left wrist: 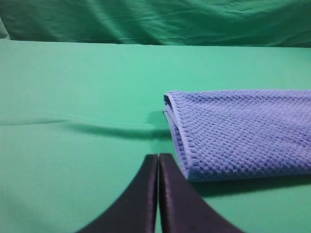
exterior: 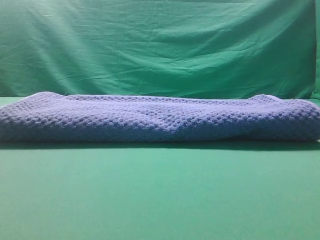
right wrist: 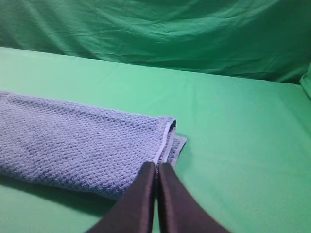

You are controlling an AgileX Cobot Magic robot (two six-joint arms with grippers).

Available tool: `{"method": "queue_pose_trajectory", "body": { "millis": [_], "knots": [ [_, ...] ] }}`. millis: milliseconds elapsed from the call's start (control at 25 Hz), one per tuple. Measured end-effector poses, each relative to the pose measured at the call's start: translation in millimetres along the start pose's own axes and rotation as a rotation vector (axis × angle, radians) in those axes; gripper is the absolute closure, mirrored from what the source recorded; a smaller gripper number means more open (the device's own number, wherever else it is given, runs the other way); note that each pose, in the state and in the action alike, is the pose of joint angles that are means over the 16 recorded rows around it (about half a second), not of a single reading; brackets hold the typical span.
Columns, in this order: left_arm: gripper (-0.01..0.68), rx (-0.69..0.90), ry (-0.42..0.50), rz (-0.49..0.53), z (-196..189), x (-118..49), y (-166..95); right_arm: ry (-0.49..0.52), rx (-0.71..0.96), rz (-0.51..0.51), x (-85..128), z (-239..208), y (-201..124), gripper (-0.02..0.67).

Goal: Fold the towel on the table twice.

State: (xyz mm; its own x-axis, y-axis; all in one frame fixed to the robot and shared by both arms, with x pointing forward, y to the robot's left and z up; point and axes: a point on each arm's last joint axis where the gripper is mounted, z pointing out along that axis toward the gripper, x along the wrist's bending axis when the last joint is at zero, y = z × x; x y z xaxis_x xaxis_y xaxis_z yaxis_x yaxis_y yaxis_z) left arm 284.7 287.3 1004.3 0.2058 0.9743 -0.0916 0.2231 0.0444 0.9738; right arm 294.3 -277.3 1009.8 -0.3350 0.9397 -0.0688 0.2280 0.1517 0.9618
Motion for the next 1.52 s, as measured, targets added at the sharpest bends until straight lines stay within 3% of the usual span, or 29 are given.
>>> {"method": "queue_pose_trajectory", "body": {
  "millis": [680,1520],
  "knots": [
    [0.673,-0.018,0.030,0.025,12,5.9,-28,0.045,0.168,0.001,4,1,-19,0.649],
    [0.673,0.047,0.050,0.078,16,9.5,-49,0.009,0.182,-0.037,2,11,-44,0.649]
  ]
}}
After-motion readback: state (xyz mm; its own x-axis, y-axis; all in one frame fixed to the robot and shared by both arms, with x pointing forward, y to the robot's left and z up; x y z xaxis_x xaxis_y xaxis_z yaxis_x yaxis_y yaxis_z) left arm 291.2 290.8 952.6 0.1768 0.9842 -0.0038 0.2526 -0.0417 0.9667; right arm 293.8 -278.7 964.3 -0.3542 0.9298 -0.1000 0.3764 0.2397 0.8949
